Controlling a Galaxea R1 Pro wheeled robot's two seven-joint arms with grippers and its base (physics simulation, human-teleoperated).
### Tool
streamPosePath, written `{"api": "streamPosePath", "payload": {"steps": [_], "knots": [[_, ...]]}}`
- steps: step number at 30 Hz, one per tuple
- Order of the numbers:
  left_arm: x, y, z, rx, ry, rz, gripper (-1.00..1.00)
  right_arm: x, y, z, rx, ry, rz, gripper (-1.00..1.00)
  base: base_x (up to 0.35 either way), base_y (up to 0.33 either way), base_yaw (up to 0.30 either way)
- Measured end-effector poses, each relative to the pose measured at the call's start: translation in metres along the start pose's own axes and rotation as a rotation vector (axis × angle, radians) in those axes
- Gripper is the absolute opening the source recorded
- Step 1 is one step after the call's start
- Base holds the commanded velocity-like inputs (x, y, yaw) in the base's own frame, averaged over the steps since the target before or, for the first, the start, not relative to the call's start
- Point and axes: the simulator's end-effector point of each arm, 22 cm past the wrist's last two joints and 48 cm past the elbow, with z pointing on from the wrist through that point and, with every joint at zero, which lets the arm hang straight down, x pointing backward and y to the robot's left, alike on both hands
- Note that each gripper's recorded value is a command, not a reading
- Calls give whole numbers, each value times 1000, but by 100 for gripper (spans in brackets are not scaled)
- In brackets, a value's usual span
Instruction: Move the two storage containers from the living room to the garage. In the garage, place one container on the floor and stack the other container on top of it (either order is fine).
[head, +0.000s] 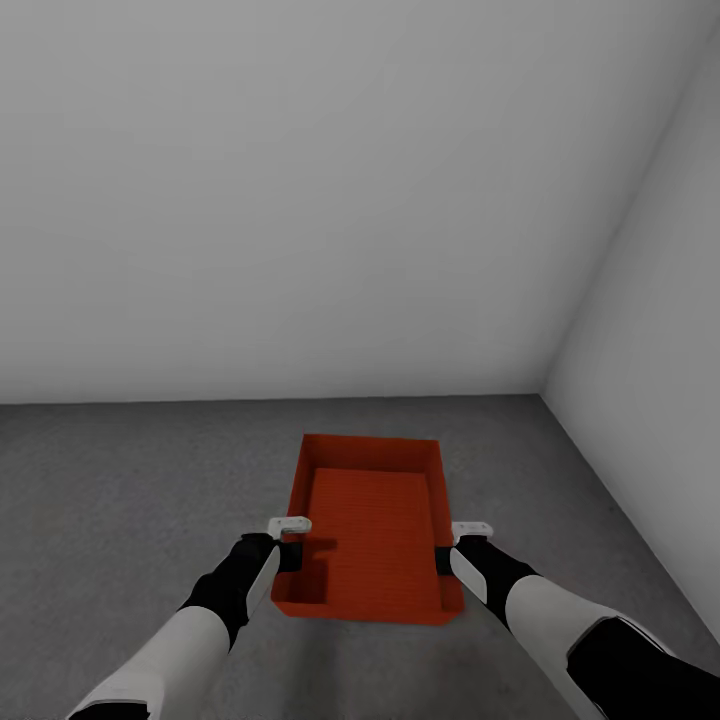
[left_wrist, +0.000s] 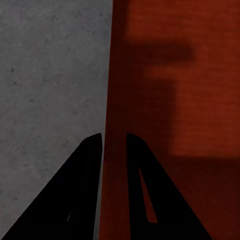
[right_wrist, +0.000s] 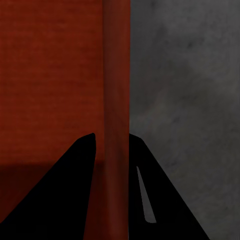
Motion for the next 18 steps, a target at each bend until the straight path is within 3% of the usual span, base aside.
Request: {"api": "streamPosePath", "payload": {"steps": [18], "knots": [[30,2,40,-1,28,-1,-100,29,4,41,0,28,-3,-100,0,0,0]]}}
